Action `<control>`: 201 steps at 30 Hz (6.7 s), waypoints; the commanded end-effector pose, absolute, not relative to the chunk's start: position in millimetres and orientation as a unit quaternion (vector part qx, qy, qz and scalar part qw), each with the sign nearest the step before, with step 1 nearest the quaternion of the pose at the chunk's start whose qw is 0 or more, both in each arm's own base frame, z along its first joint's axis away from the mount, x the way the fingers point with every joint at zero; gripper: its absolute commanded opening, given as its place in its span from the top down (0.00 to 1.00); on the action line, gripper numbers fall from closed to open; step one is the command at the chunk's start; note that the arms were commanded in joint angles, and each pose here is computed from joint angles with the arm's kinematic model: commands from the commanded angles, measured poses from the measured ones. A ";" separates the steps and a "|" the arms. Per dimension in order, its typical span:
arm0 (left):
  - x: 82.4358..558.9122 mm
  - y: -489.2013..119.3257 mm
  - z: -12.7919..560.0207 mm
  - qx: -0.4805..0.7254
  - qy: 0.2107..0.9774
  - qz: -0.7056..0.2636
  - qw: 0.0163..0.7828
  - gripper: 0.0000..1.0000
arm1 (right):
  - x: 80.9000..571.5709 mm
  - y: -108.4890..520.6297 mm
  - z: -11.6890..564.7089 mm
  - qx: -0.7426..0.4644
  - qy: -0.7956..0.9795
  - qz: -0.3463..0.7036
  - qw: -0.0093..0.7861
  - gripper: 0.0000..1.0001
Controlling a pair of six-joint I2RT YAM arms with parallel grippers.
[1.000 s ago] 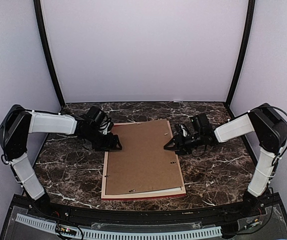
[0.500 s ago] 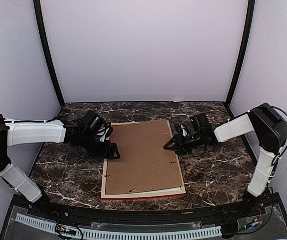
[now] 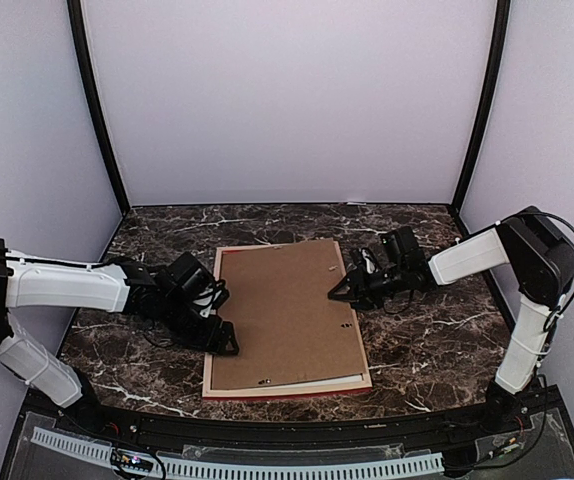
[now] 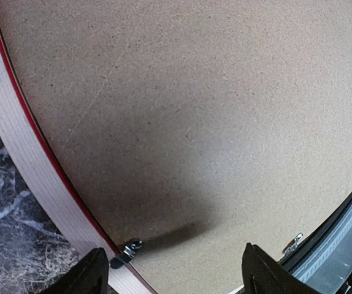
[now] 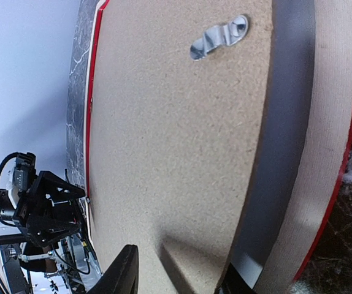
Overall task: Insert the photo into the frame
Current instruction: Press the backboard against the photo, then place the backboard next to the photo, then press the fastener onto the backboard.
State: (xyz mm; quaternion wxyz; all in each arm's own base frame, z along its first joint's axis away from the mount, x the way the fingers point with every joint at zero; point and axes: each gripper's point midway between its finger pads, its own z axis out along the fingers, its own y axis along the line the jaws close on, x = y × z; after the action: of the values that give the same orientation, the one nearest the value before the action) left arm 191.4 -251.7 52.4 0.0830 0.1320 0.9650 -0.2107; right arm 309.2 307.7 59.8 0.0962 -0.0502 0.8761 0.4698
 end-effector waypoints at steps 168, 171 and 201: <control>312.4 -266.6 102.1 0.141 0.948 -0.160 0.236 0.19 | 342.0 292.5 55.5 -0.114 0.948 0.243 0.170 0.47; 323.6 -243.7 107.3 0.125 0.951 -0.134 0.249 0.19 | 346.0 291.7 49.5 -0.117 0.951 0.232 0.170 0.50; 364.5 -194.5 43.8 0.079 0.977 -0.053 0.193 0.24 | 345.7 282.0 34.3 -0.127 0.957 0.201 0.166 1.00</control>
State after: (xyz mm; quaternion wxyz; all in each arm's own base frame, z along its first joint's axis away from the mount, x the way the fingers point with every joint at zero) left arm 357.9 -189.4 40.9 0.1869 0.0751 0.9783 -0.0476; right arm 345.6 285.3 34.6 0.1612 -0.1139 0.9586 0.2053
